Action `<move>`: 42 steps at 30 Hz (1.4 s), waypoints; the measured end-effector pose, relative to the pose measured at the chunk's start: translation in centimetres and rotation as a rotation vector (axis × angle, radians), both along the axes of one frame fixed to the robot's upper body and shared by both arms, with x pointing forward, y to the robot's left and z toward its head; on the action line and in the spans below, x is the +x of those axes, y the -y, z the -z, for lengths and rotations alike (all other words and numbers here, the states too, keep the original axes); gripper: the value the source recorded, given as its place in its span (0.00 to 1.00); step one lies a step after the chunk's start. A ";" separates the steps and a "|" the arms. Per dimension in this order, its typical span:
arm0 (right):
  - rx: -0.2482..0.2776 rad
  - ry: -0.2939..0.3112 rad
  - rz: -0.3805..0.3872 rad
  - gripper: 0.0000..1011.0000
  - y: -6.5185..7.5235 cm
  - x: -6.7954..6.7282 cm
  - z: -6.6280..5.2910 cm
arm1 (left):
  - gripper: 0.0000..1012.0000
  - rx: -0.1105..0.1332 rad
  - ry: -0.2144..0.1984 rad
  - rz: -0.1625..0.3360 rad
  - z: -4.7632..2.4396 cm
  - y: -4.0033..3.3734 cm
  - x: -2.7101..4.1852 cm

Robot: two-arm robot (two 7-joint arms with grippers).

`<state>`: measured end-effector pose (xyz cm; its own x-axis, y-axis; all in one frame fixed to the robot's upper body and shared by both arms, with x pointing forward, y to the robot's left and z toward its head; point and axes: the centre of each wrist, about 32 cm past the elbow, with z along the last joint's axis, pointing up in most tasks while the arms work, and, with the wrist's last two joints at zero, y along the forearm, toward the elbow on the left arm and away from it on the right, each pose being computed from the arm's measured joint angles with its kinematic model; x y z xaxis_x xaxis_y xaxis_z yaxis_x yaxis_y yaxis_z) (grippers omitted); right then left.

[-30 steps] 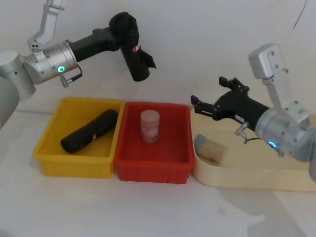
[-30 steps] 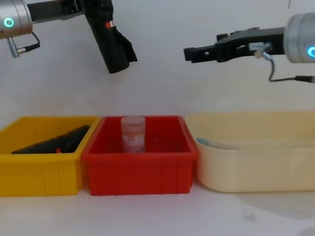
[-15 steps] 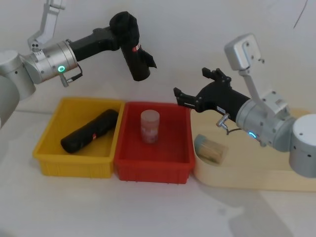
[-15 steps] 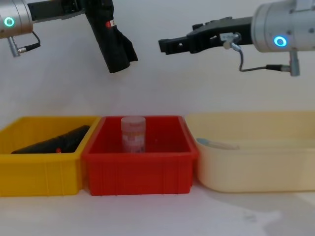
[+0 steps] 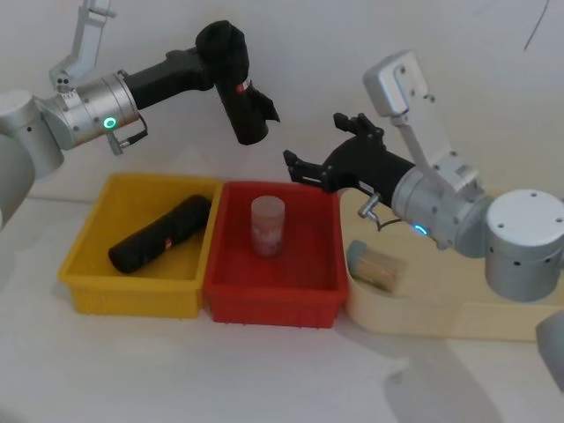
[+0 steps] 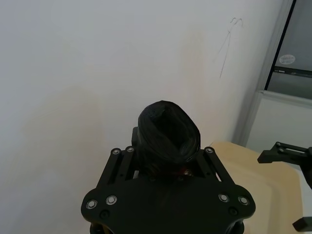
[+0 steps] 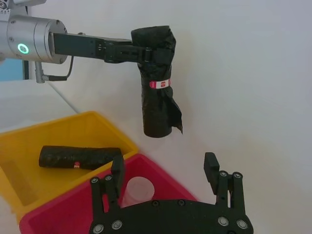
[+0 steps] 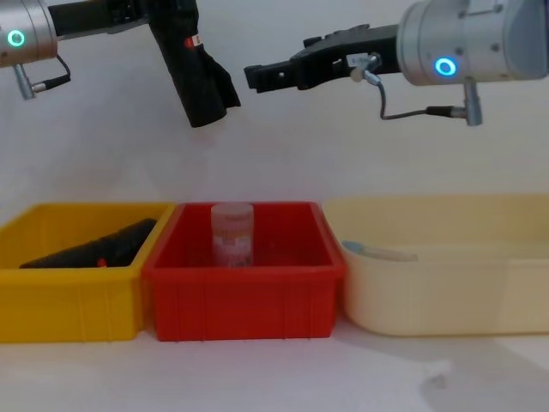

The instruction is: Pick up the garbage bag with the one hand and transfer it to the other hand.

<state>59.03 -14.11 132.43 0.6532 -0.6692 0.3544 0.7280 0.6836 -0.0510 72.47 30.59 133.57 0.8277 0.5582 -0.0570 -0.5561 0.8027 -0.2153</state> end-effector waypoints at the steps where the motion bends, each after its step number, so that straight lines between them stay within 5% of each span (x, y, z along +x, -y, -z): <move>1: 0.000 0.000 0.000 0.99 0.0 0.0 0.0 | 0.42 0.000 0.000 0.000 0.00 0.01 0.00; 42: -0.018 -0.001 -0.017 0.99 -6.8 3.5 0.4 | 0.42 0.000 0.000 0.000 -0.01 -0.01 0.00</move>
<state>62.56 -7.27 131.99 0.6649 -0.6515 0.3654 0.7162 0.6950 -0.0642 72.47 30.60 133.59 0.8279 0.5580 -0.0572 -0.5560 0.8028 -0.2154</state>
